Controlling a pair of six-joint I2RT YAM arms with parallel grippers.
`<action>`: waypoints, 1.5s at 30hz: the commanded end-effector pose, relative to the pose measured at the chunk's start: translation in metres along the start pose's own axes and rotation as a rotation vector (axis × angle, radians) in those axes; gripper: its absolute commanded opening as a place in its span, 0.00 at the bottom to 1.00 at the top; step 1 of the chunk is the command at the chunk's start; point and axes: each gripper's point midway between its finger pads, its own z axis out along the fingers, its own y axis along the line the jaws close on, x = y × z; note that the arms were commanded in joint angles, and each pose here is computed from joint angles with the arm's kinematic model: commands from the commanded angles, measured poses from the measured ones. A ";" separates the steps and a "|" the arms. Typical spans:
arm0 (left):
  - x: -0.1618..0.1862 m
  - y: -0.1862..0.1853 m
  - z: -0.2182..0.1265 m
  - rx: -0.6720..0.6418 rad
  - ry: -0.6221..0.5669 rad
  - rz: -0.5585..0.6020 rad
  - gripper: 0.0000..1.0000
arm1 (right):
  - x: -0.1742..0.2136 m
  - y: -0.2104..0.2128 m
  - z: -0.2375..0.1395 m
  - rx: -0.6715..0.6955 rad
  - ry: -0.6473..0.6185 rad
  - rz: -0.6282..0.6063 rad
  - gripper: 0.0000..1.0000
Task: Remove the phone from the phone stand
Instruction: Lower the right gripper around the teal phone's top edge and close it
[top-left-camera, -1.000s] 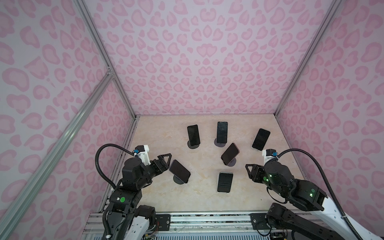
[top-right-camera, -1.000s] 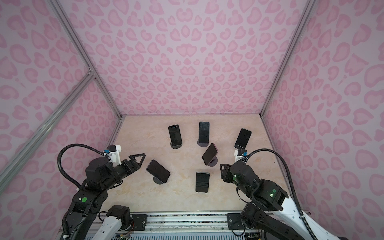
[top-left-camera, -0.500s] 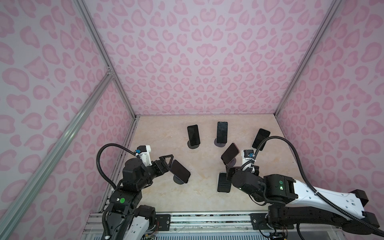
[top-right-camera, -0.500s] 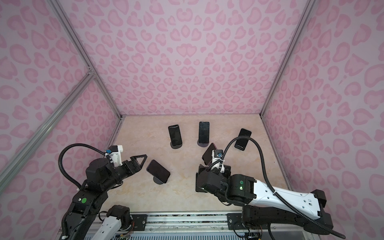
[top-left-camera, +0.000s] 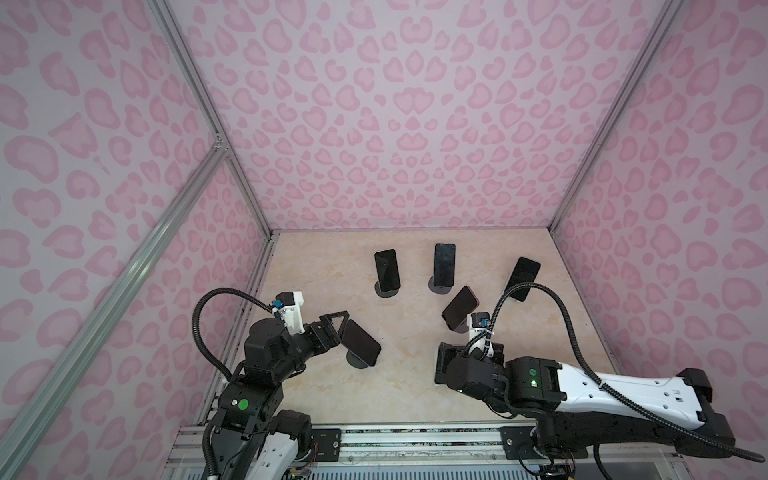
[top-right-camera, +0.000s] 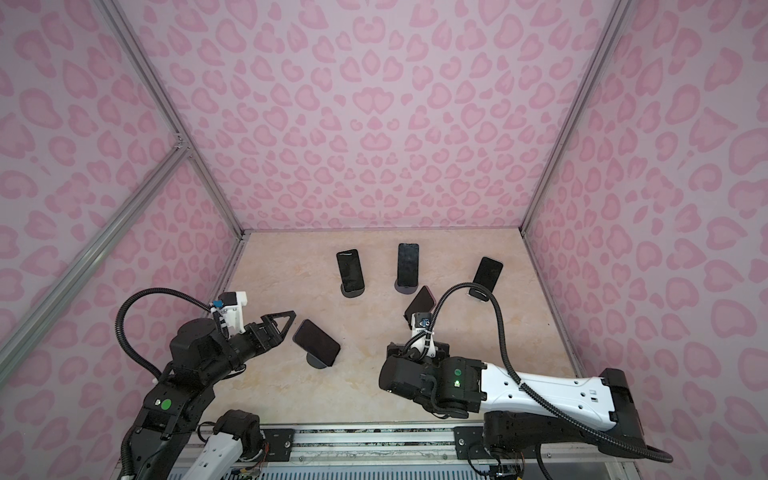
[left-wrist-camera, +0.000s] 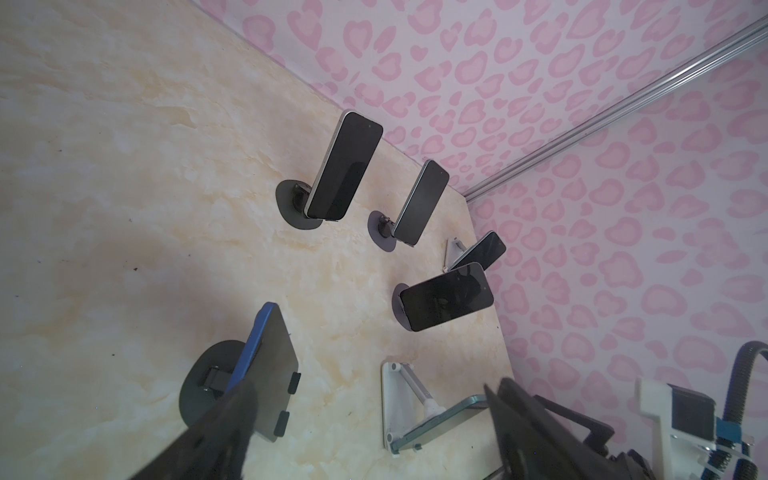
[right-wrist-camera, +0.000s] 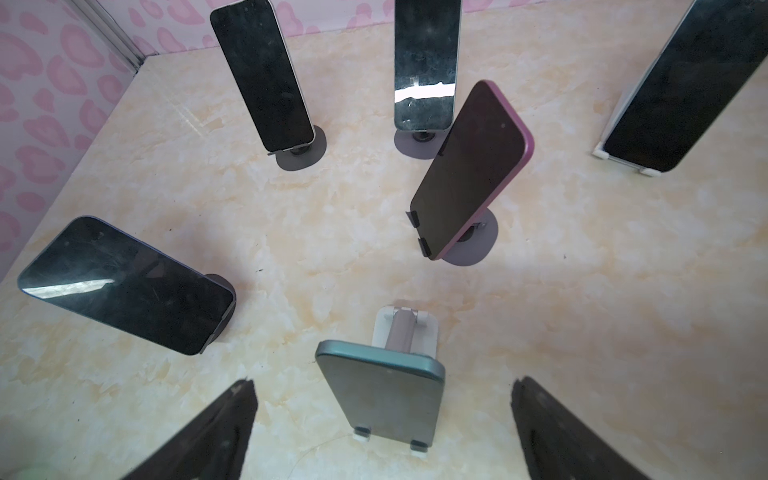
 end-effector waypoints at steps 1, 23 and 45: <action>0.002 -0.002 0.000 0.016 0.004 0.001 0.91 | -0.001 0.004 0.002 0.014 -0.021 0.026 0.98; 0.004 -0.006 -0.008 0.031 0.000 0.005 0.91 | 0.016 -0.002 0.020 0.047 0.113 0.082 0.98; 0.004 -0.003 -0.013 0.018 -0.017 0.007 0.91 | 0.020 0.002 0.031 0.140 0.119 0.056 0.98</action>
